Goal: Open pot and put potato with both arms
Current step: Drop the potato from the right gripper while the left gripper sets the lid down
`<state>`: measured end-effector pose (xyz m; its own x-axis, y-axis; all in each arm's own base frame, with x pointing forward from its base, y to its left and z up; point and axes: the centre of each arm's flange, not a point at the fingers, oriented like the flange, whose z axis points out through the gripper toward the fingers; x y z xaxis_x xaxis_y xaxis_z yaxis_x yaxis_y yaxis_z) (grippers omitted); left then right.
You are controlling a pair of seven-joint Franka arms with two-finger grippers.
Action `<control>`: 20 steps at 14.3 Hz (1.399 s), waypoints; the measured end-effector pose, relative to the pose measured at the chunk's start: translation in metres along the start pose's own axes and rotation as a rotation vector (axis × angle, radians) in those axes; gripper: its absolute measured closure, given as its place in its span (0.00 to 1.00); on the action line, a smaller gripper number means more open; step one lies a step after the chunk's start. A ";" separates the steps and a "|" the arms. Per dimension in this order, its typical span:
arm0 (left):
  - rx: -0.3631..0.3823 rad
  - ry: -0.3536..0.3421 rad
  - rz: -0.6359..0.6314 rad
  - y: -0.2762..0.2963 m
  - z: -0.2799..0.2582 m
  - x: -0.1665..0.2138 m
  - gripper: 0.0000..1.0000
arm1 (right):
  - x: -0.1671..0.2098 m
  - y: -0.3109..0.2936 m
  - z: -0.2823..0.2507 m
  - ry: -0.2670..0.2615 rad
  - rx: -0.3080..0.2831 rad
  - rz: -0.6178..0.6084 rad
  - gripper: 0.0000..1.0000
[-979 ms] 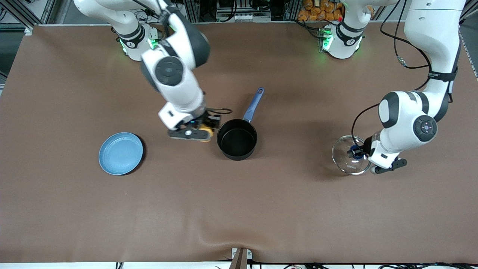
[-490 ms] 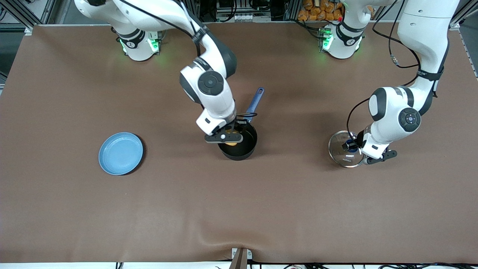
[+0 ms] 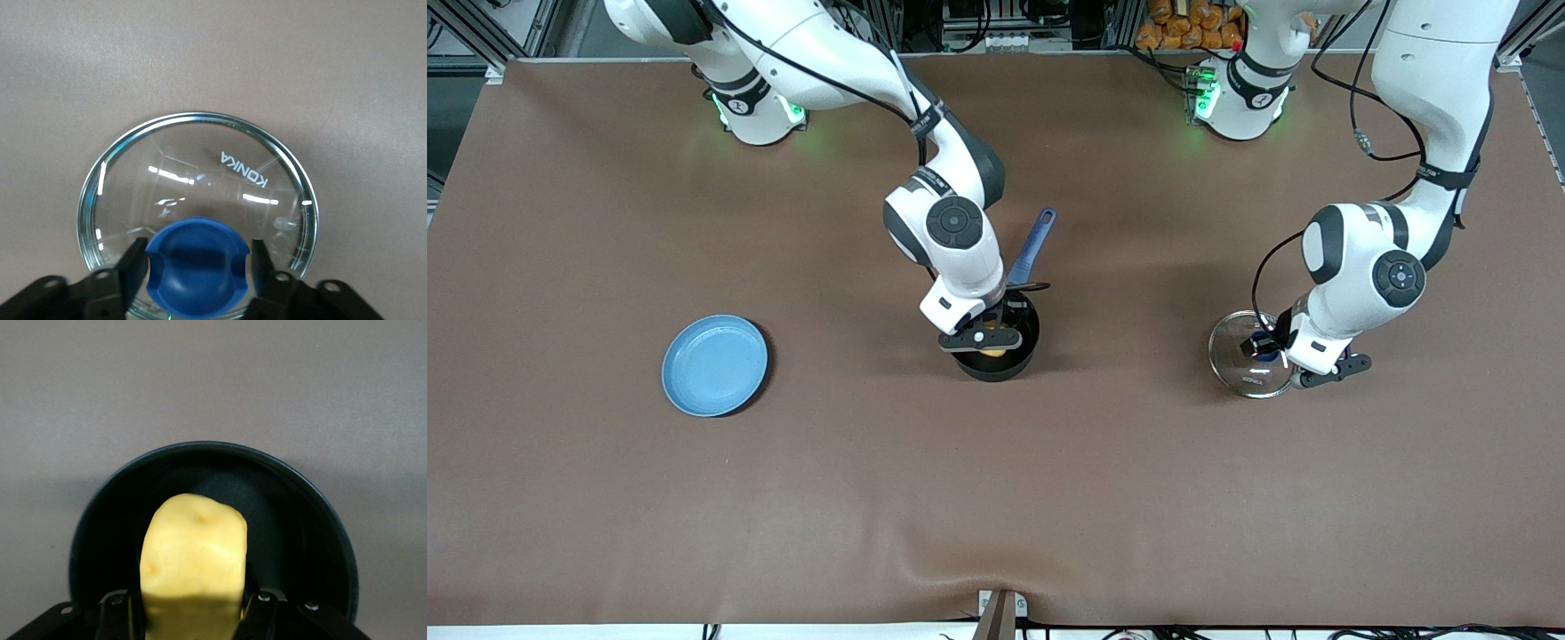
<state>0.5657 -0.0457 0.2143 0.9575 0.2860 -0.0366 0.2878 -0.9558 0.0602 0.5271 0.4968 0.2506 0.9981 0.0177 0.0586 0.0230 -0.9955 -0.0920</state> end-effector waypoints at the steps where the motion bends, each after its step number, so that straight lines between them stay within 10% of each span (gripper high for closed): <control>1: -0.003 0.010 0.000 0.001 -0.003 0.001 0.16 | -0.001 0.001 0.006 -0.001 -0.007 -0.005 0.46; 3: -0.013 0.037 -0.001 0.003 -0.017 0.004 0.00 | -0.002 0.002 0.015 -0.007 -0.015 -0.006 0.46; 12: -0.040 0.049 0.053 0.039 -0.171 0.013 0.00 | 0.002 0.012 0.045 0.002 -0.028 -0.001 0.45; 17: -0.047 0.056 0.081 0.057 -0.238 0.022 0.00 | 0.005 0.010 0.041 0.011 -0.021 0.001 0.07; 20: 0.014 0.075 0.119 0.060 -0.291 0.022 0.00 | 0.016 0.011 0.024 0.029 -0.015 0.011 0.06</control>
<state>0.6095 -0.0768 0.5068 0.9837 0.1739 0.0451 0.1719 -0.9841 0.0458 0.5452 0.4886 0.2266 0.9962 0.0046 0.0866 0.0114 -0.9969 -0.0778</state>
